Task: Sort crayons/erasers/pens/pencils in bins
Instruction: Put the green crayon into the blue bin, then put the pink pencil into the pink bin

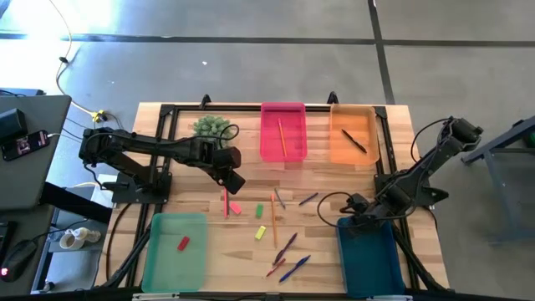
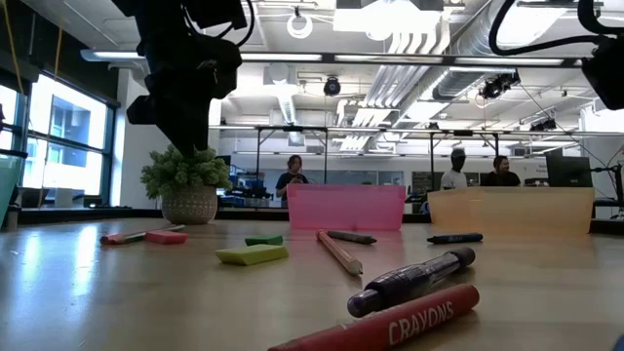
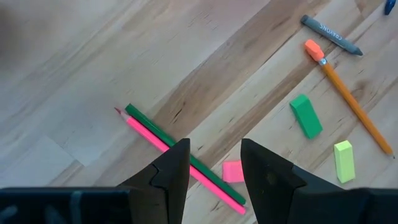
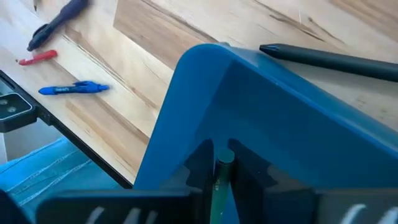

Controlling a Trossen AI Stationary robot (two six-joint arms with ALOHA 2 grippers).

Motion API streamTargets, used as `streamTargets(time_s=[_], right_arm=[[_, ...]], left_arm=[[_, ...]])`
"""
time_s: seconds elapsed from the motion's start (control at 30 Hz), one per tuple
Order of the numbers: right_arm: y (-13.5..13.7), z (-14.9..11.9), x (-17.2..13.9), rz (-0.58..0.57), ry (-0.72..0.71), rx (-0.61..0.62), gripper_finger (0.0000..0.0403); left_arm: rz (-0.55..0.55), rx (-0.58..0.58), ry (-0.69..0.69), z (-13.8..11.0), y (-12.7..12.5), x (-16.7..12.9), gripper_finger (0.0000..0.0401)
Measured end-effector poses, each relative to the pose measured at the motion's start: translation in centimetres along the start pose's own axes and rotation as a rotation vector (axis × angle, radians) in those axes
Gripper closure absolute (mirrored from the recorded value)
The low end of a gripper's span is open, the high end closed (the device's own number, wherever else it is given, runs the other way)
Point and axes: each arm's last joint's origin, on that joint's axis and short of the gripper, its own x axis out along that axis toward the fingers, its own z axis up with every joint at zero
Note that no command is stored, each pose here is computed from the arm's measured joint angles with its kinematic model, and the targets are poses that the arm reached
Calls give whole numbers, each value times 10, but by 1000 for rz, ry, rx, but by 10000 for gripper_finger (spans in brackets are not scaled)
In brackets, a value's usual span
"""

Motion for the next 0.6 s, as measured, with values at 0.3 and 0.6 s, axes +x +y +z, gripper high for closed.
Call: streamTargets(time_s=[0.3,0.6], right_arm=[[1,0,0,11,-2,-2,286],[24,-2,-17,110,-65,-93,278]], left_arm=[[11,-59,3,-1,1,0,268],[122,-127,19,-9,5,-1,254]])
